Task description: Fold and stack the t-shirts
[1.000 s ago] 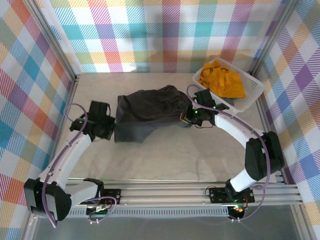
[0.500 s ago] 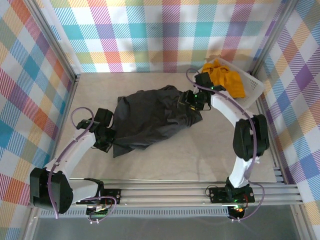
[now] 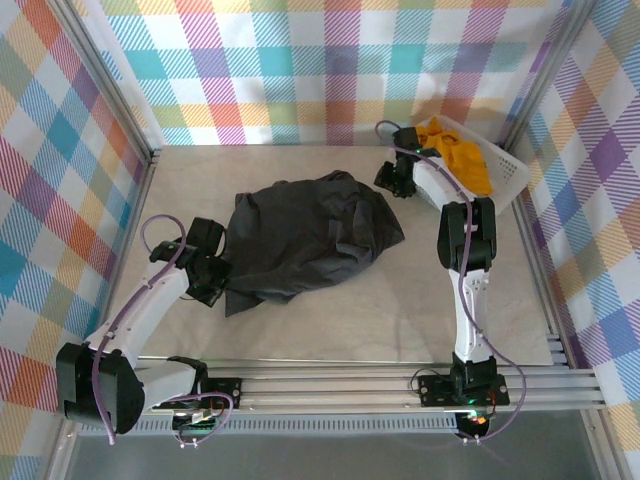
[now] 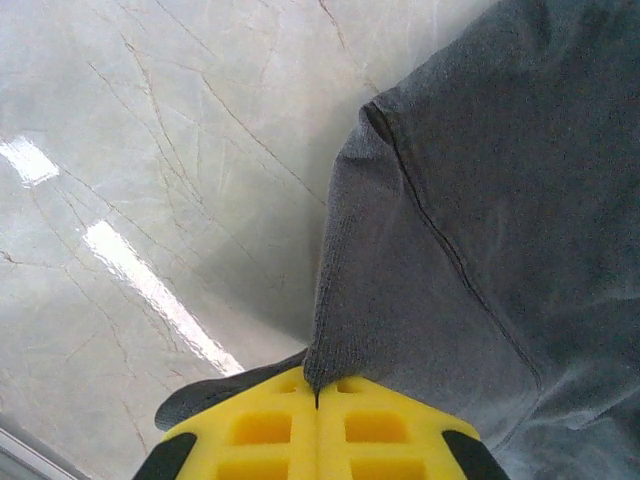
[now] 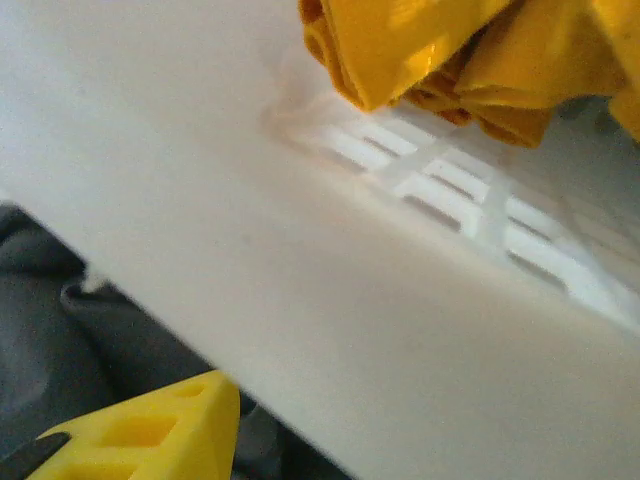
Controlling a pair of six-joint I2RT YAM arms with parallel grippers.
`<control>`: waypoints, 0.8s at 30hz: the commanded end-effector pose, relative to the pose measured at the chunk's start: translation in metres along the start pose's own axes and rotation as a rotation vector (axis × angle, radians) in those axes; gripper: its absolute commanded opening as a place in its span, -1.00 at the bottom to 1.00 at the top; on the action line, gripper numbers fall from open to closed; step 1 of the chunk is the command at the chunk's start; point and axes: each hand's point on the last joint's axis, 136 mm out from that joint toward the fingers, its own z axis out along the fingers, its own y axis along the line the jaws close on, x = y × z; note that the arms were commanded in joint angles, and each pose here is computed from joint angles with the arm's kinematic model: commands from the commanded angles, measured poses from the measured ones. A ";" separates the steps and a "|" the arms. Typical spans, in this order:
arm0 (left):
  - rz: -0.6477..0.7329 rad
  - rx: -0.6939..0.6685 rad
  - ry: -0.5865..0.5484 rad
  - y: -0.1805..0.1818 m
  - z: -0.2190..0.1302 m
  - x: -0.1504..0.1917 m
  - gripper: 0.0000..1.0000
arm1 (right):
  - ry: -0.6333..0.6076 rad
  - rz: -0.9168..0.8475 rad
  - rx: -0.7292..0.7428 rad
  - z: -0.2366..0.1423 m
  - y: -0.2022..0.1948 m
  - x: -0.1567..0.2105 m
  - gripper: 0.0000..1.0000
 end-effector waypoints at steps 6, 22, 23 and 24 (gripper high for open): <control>0.005 0.010 0.006 0.003 -0.006 0.003 -0.95 | -0.104 0.085 0.001 -0.010 -0.040 -0.074 -0.05; -0.009 -0.046 -0.097 0.010 -0.015 -0.020 -0.95 | -0.062 0.137 -0.178 -0.088 -0.004 0.022 -0.02; -0.008 -0.046 -0.103 0.010 -0.016 -0.021 -0.95 | -0.033 0.152 -0.165 -0.085 -0.009 0.036 -0.04; -0.008 -0.045 -0.107 0.010 -0.017 -0.023 -0.96 | -0.010 0.167 -0.160 -0.082 -0.014 0.048 -0.06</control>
